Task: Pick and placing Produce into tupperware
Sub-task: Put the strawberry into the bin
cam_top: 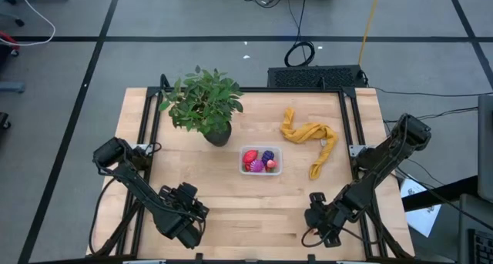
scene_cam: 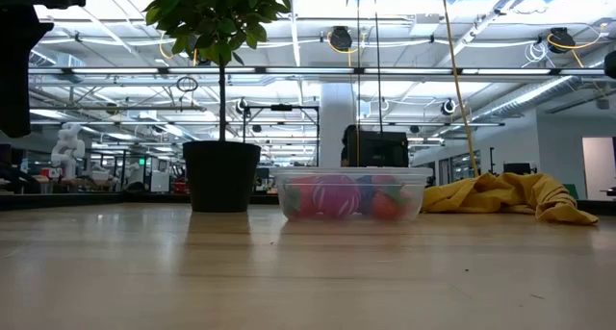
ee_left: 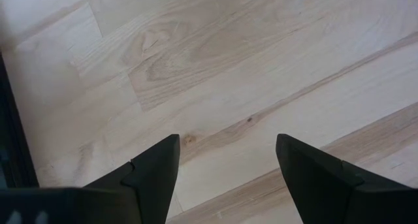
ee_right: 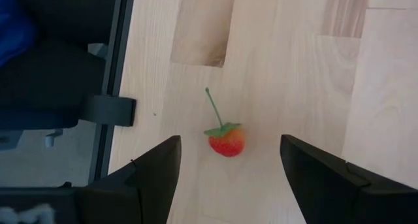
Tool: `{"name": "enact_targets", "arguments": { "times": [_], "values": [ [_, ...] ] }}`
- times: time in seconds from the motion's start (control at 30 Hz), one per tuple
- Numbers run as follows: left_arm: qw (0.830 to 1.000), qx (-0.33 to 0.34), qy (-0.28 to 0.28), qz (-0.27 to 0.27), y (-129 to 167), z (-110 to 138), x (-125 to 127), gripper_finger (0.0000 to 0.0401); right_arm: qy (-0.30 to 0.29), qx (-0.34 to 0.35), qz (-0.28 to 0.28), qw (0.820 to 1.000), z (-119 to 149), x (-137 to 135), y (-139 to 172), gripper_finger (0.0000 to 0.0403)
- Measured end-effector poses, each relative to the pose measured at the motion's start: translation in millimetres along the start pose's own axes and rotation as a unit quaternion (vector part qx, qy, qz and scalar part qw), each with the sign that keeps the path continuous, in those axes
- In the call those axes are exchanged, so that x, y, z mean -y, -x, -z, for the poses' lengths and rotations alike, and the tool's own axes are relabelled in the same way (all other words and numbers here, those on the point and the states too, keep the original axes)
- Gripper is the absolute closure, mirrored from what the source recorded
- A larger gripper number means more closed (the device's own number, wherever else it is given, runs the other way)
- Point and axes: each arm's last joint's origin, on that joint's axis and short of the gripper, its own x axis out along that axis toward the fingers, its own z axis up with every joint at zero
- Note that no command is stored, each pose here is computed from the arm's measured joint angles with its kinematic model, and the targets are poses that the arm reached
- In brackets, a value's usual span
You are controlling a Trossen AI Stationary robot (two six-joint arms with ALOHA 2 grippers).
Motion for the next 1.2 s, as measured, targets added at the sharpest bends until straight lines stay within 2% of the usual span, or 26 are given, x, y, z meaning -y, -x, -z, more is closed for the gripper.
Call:
{"name": "enact_targets", "arguments": {
  "times": [0.6, 0.83, 1.2],
  "values": [
    [1.0, 0.0, 0.0, 0.0, 0.1, 0.0, 0.0, 0.0144, 0.002, 0.004, -0.005, 1.0, -0.2, -2.8, -12.5, 0.0149],
    [1.0, 0.0, 0.0, 0.0, 0.0, 0.0, -0.1, 0.0144, -0.024, 0.027, -0.027, 0.999, 12.6, 7.8, -28.8, 0.0149],
    [1.0, 0.0, 0.0, 0.0, 0.0, 0.0, 0.0, 0.0144, -0.046, 0.03, -0.031, 0.998, 26.3, 19.5, -39.7, 0.0149]
  ]
}}
